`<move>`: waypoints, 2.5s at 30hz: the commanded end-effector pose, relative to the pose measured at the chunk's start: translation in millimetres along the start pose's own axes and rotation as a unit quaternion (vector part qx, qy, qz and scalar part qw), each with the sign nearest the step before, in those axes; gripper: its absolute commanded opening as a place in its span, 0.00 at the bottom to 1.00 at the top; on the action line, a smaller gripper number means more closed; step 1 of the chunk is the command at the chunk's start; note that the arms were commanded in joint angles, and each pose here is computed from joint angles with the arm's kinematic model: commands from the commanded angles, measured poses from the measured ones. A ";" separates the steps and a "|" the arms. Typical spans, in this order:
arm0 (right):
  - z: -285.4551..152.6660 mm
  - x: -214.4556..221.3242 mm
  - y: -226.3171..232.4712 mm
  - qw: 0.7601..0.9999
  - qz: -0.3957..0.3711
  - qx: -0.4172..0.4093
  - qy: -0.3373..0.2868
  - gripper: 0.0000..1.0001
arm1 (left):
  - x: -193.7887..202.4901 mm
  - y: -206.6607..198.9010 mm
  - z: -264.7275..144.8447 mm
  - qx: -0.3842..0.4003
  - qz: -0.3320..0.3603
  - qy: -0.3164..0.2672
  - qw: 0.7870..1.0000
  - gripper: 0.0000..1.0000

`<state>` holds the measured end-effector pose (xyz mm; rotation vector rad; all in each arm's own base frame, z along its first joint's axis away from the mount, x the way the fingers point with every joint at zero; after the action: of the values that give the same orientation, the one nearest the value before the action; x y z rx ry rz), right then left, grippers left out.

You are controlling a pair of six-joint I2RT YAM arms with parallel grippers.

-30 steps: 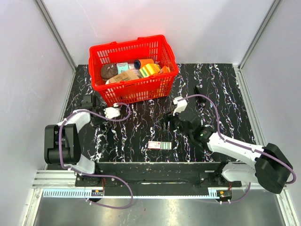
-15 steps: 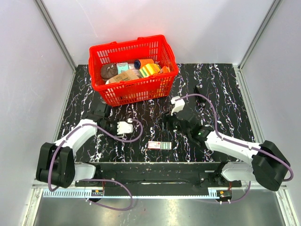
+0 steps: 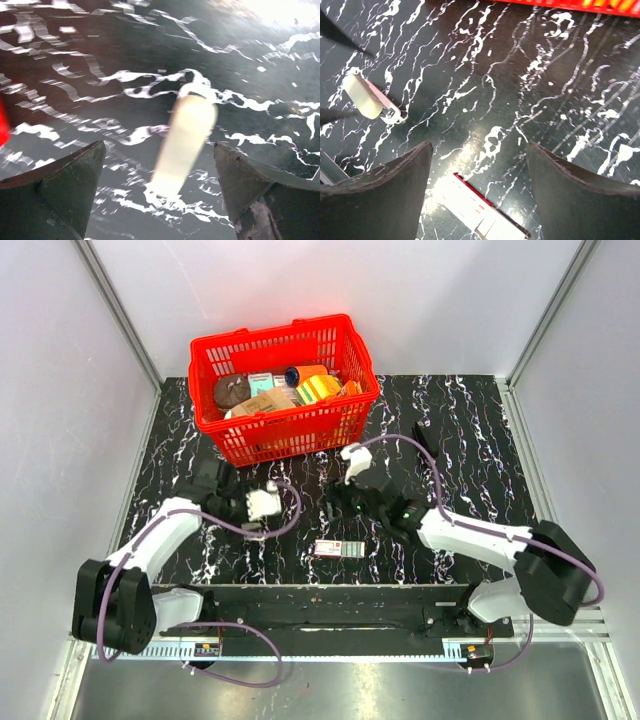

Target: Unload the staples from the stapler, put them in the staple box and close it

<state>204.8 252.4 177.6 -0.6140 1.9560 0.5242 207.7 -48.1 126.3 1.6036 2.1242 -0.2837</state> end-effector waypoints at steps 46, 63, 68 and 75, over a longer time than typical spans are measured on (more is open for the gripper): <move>149.4 -0.4 164.2 0.915 -0.270 -0.246 0.169 0.58 | 15.9 12.6 -156.6 -0.181 -0.511 -0.179 0.821 0.82; 130.3 -58.8 171.3 0.964 -0.179 -0.188 0.053 0.04 | 28.4 14.0 -142.6 -0.192 -0.521 -0.161 0.816 0.99; 107.8 -86.9 163.5 0.989 -0.071 -0.124 -0.029 0.00 | 26.1 15.8 -139.6 -0.168 -0.513 -0.174 0.824 0.99; 91.6 -90.7 156.7 0.992 0.032 -0.101 -0.073 0.00 | 30.1 11.7 -131.3 -0.155 -0.491 -0.170 0.840 0.97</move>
<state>202.8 442.6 191.8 -0.9098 1.9077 0.6504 180.3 37.7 233.4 0.0721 2.3774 -0.4461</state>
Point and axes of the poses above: each gripper's point midway between its finger pads, its own z axis out along the fingers, its own y axis along the line the jaws close on, x = y × z, the point moved 9 cm from there along -z, back along the fingers, and after that the axes turned 11 degrees about -z, right-handed, at the moved point
